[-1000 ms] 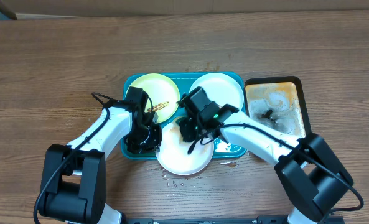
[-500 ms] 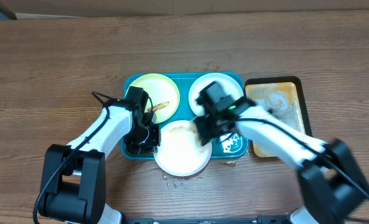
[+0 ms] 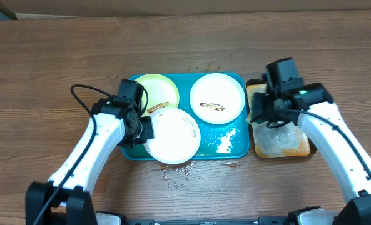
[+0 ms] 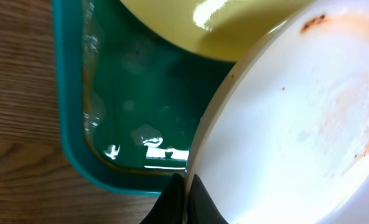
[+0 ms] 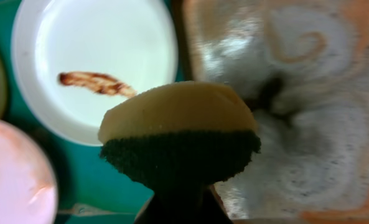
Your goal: Clean dirty plates on tray and stack at the side
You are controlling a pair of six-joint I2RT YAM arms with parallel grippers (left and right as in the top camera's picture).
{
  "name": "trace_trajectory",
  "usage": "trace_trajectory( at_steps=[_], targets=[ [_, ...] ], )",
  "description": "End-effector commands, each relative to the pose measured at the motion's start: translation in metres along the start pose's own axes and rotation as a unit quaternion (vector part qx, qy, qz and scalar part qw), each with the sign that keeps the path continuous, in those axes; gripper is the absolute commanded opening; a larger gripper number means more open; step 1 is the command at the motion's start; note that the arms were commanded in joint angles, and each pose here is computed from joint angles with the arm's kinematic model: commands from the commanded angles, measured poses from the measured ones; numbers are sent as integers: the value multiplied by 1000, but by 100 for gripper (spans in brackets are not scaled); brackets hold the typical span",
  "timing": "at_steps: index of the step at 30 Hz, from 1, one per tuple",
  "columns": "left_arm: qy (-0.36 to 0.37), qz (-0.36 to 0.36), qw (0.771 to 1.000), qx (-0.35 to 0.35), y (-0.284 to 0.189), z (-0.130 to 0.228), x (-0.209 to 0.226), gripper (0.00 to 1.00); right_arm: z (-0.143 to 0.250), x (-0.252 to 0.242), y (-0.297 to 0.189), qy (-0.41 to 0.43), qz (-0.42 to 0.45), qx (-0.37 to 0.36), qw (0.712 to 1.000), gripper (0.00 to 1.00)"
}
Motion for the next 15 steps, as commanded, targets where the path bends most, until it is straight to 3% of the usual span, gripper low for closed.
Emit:
trace_trajectory(
  at_steps=[1, 15],
  targets=[
    [-20, 2, 998, -67, -29, -13, 1, 4, -13, -29, -5, 28, 51, -26, 998, 6],
    [-9, -5, 991, -136, -55, -22, 4, 4, -13, -45, -7, 53, 57, -17, 997, 7]
  ],
)
Point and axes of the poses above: each gripper's point midway between its finger pads, its own y axis out along the fingers, its own x axis along the line the jaws close on, z = x × y, the point moved 4 cm from there along -y, back along the fingers, and after that the axes turned 4 degrees about y, right-handed, at the moved point
